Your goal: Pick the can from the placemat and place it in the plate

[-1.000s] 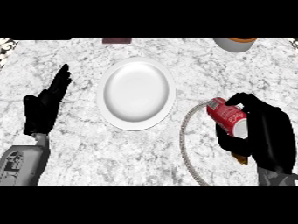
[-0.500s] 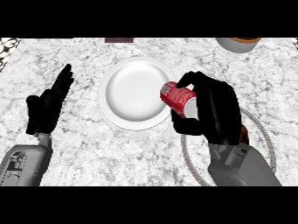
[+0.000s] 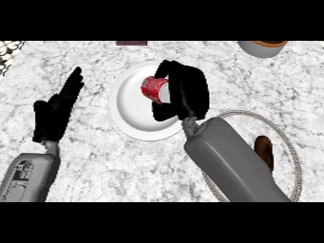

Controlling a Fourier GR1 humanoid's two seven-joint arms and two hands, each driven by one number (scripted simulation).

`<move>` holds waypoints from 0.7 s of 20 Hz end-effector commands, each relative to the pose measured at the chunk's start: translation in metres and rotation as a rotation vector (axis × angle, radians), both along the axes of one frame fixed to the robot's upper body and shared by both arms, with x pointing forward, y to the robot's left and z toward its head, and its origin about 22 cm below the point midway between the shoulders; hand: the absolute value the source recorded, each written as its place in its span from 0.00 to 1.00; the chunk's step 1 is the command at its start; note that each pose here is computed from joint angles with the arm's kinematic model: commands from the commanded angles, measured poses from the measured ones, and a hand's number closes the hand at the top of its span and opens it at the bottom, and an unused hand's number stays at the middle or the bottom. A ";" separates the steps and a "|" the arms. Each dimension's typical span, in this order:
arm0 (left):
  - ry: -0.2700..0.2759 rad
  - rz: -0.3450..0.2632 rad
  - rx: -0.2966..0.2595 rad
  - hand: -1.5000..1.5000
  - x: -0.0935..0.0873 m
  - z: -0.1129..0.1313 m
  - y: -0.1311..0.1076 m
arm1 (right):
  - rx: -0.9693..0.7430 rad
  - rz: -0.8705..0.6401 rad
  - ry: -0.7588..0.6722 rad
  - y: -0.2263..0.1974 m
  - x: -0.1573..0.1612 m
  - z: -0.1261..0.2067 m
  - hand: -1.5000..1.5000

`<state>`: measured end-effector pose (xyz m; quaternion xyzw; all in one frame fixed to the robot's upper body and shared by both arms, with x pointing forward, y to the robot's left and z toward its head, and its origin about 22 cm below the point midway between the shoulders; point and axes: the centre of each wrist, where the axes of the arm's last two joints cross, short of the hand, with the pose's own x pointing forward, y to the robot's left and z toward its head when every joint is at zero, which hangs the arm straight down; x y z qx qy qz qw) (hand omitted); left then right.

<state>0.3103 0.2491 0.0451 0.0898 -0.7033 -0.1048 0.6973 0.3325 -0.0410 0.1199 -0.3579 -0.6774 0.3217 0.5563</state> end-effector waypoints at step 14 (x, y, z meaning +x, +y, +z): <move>-0.011 -0.054 -0.001 0.50 0.009 -0.004 -0.006 | 0.028 -0.120 0.243 0.001 0.051 -0.079 0.00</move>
